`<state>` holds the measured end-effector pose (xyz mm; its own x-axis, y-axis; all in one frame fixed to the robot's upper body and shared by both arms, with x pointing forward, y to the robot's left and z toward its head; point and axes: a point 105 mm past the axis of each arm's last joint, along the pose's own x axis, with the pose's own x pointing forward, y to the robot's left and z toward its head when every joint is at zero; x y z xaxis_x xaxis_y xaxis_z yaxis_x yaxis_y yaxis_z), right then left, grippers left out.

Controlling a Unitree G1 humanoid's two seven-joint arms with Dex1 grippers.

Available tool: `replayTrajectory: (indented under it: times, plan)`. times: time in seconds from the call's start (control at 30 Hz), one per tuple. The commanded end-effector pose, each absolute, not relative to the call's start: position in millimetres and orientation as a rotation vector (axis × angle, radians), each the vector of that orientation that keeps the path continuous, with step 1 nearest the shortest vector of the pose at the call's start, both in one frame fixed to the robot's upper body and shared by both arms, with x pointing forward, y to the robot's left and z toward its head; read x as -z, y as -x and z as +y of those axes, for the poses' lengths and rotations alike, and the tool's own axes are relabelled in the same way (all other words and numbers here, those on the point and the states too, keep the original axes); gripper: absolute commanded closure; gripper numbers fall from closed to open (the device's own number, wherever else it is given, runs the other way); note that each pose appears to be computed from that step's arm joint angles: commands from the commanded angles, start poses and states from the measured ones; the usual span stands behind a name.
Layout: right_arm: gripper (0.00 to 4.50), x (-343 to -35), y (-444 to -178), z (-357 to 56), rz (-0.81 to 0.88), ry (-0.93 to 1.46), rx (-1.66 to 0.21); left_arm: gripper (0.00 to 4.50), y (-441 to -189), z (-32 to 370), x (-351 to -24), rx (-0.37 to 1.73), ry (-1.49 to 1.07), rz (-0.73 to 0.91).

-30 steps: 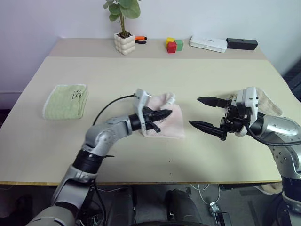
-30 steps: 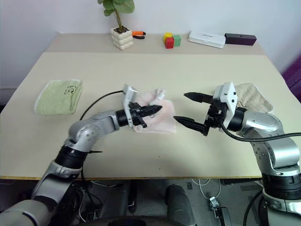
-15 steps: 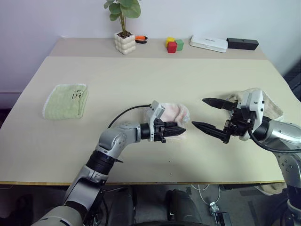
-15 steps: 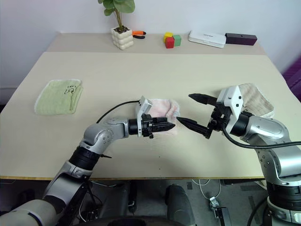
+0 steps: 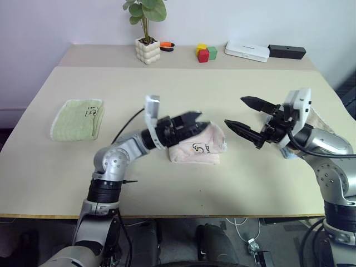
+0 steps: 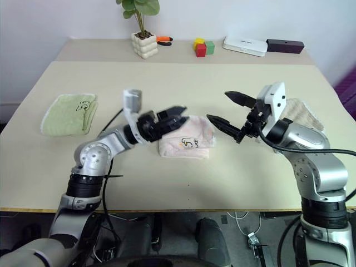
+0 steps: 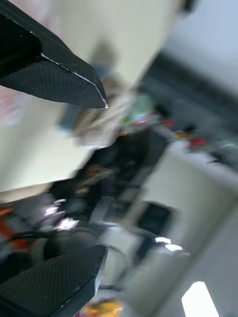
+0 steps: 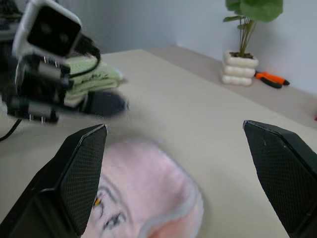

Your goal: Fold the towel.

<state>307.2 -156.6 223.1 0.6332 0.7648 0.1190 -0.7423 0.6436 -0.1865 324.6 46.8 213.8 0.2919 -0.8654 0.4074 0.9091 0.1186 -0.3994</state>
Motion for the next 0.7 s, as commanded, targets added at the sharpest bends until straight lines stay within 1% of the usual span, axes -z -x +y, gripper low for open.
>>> replayTrajectory:
  times: [0.03,0.13,0.17,0.23,0.3,0.33,0.37,0.47,0.6,0.7]
  plan:
    - [0.00,-233,-325,-156,-0.262,0.084,-0.724,0.05,-346,57,-217,1.141,0.612,-0.151]
    - [0.00,-231,-341,-149,-0.294,0.017,-0.582,0.05,-364,62,-212,1.006,0.600,-0.175]
    - [0.25,-229,-344,-140,-0.300,-0.040,-0.551,0.28,-369,61,-207,0.969,0.587,-0.165]
    - [0.84,-226,-347,-127,-0.299,-0.099,-0.501,0.91,-378,59,-195,0.892,0.560,-0.136]
    - [1.87,-221,-346,-112,-0.298,-0.069,-0.488,1.94,-386,59,-185,0.815,0.523,-0.118]
    - [2.29,-218,-344,-100,-0.298,-0.062,-0.485,2.39,-389,59,-180,0.779,0.512,-0.109]
    - [2.88,-214,-345,-92,-0.288,-0.069,-0.474,2.96,-390,57,-176,0.760,0.497,-0.100]
    - [4.46,-202,-348,-78,-0.259,-0.040,-0.439,4.49,-387,47,-171,0.774,0.470,-0.087]
    - [4.46,-176,-353,-79,-0.152,-0.012,-0.385,4.49,-384,35,-160,0.781,0.456,-0.036]
    - [4.46,-141,-353,-93,-0.020,0.058,-0.321,4.49,-379,25,-146,0.791,0.426,0.016]
